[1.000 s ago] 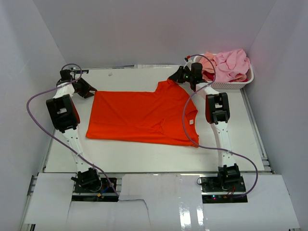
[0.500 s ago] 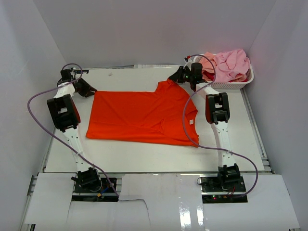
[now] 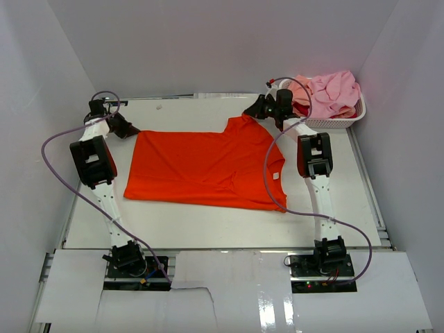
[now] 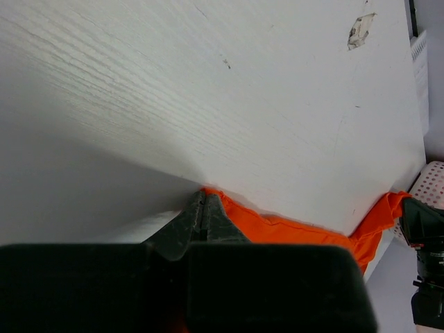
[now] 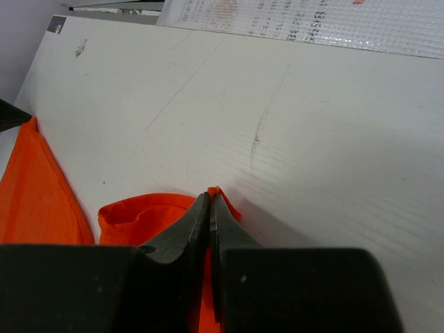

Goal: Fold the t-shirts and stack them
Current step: Grap the side of the flattened tshirt furthest away from the robot with both arms

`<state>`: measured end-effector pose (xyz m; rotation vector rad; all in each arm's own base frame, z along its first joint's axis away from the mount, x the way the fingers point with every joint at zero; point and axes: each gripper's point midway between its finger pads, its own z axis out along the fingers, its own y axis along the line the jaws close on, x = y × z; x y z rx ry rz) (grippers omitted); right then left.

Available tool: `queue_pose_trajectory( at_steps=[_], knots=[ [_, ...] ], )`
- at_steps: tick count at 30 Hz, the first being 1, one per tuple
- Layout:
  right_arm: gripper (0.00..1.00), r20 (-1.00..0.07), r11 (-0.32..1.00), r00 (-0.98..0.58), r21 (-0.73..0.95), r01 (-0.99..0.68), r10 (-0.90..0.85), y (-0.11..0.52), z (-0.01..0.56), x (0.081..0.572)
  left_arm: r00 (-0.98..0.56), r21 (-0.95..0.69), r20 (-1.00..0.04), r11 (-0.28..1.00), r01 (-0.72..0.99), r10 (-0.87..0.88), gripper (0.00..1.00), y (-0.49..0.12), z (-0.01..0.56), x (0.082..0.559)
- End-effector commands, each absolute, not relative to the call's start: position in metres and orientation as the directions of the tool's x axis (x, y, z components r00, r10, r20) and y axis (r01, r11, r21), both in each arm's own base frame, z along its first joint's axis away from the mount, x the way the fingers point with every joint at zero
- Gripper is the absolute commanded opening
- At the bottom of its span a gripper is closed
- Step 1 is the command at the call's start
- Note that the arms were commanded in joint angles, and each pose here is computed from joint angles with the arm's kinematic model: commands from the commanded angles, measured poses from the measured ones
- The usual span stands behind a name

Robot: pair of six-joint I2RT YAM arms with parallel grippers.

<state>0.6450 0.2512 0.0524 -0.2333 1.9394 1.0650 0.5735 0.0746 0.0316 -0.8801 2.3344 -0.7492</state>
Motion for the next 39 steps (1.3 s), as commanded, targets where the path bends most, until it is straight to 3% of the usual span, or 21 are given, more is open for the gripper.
queue_pose_trajectory(
  at_steps=[1, 9, 21, 39],
  knots=[
    [0.08, -0.839, 0.610, -0.494, 0.519, -0.600, 0.228, 0.247, 0.121, 0.648, -0.650, -0.666, -0.325, 0.654, -0.359, -0.687, 0.00, 0.071, 0.057, 0.581],
    [0.08, -0.879, 0.626, -0.423, 0.459, -0.631, 0.218, 0.227, 0.183, 0.642, -0.625, -0.664, -0.385, 0.674, -0.323, -0.679, 0.00, 0.073, 0.084, 0.581],
    [0.08, -0.889, 0.604, -0.427, 0.433, -0.669, 0.165, 0.222, 0.218, 0.604, -0.586, -0.658, -0.448, 0.693, -0.295, -0.675, 0.00, 0.076, 0.116, 0.573],
    [0.08, -0.852, 0.577, -0.507, 0.482, -0.659, 0.132, 0.219, 0.204, 0.552, -0.564, -0.636, -0.463, 0.699, -0.326, -0.684, 0.00, 0.076, 0.122, 0.549]
  ],
)
